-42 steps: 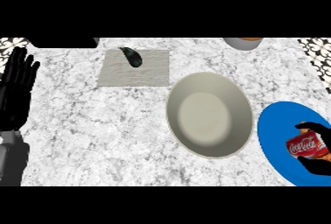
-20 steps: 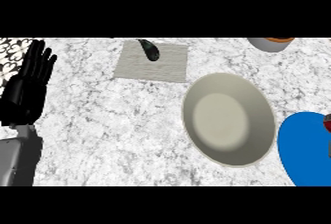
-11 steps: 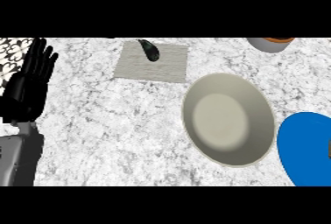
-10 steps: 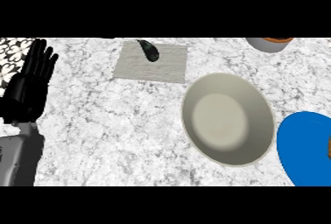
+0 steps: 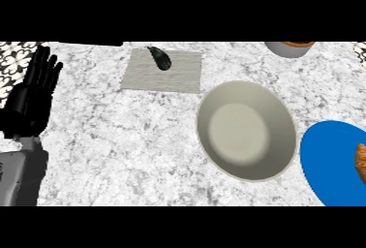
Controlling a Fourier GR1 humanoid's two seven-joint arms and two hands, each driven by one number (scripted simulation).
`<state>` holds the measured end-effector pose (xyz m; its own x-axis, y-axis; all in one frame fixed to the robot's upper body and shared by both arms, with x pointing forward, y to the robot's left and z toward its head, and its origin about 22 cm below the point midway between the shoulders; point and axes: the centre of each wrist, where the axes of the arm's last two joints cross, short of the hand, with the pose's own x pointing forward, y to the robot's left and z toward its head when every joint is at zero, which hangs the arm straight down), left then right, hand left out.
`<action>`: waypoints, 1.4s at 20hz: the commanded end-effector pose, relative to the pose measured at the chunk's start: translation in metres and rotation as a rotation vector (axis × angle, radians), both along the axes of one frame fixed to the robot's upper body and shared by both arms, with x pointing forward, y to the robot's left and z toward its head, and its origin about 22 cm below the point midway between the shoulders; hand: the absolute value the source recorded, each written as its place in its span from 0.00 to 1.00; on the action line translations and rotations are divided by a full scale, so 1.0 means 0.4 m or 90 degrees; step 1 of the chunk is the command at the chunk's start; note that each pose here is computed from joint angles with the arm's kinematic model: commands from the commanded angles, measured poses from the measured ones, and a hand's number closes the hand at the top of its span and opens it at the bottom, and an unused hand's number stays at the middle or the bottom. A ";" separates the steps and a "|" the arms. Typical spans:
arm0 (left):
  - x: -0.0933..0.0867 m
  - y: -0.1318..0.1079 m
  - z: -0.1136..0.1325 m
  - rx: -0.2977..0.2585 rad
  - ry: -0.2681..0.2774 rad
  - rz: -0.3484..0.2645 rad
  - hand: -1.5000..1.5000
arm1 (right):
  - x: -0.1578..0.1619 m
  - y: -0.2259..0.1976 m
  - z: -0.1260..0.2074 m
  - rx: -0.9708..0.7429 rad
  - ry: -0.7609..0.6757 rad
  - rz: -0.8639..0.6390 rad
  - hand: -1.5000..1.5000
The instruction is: Pick the can from the plate and place it in the bowl
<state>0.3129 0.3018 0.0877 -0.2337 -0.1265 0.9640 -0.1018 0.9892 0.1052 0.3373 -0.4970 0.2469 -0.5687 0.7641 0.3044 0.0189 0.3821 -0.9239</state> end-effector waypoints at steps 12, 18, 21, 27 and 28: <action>-0.025 0.028 -0.020 -0.002 0.011 0.029 0.50 | 0.149 0.279 0.090 0.053 0.179 0.277 1.00; -0.014 0.092 0.015 -0.001 0.014 0.055 0.50 | 0.169 0.448 0.067 -0.007 0.223 0.320 1.00; -0.035 0.055 -0.017 0.004 0.008 0.052 0.50 | 0.178 0.575 -0.016 -0.010 0.237 0.334 1.00; -0.032 0.036 -0.019 0.000 0.018 0.053 0.50 | 0.122 0.635 -0.141 -0.026 0.254 0.314 1.00; -0.038 0.065 -0.027 0.005 0.007 0.059 0.50 | 0.101 0.646 -0.151 -0.034 0.237 0.297 1.00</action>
<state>0.2993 0.3258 0.0774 -0.2032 -0.1452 0.9683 -0.1809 0.9775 0.1087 0.3942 -0.2594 0.2130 -0.7002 0.4923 0.5171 -0.4535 0.2527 -0.8547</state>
